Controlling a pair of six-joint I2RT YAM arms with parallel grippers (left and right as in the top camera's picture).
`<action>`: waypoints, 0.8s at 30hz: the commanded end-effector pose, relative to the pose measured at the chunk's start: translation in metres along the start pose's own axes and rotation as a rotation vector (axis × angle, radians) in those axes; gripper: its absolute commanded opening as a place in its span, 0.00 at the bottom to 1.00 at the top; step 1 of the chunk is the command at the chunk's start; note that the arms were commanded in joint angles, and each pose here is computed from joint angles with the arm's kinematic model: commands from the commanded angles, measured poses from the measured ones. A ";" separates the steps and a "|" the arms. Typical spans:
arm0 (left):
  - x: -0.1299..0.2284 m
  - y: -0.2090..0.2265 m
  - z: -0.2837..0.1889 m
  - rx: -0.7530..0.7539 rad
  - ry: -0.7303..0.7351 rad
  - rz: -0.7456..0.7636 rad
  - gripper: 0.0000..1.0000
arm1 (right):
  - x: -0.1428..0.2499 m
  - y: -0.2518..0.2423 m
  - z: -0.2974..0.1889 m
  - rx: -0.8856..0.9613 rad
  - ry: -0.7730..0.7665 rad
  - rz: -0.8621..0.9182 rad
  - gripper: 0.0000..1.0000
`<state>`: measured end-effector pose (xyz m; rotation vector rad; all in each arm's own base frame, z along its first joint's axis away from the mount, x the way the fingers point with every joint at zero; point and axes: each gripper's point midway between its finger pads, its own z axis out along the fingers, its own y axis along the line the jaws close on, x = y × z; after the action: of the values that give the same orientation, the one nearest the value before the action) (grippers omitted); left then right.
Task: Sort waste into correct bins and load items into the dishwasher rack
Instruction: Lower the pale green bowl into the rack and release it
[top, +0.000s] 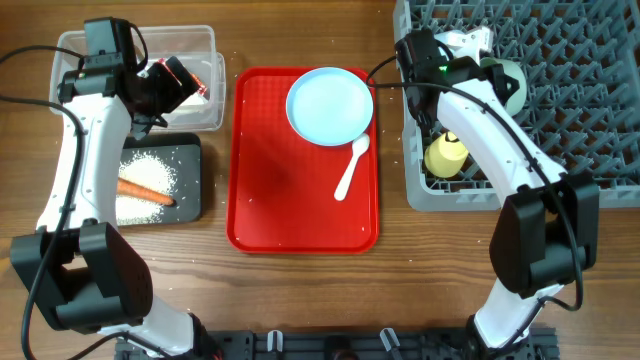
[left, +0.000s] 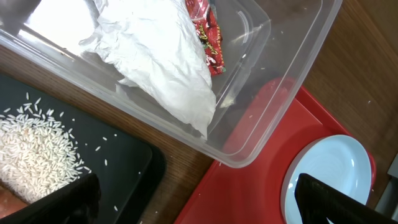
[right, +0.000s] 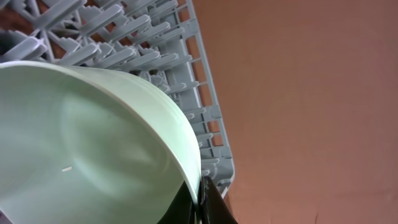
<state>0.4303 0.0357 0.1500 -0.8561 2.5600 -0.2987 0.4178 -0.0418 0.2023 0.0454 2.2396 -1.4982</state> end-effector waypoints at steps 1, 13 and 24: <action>-0.005 -0.005 -0.008 0.020 -0.019 -0.007 1.00 | 0.003 0.011 0.002 -0.013 0.011 -0.037 0.04; -0.005 -0.005 -0.008 0.020 -0.019 -0.008 1.00 | 0.014 0.008 0.027 -0.048 0.081 -0.032 0.04; -0.005 -0.005 -0.008 0.020 -0.019 -0.008 1.00 | 0.029 0.054 0.011 -0.314 0.129 -0.106 0.04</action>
<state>0.4303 0.0357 0.1500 -0.8561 2.5600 -0.2987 0.4152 -0.0595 0.1772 0.0512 2.4158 -1.3758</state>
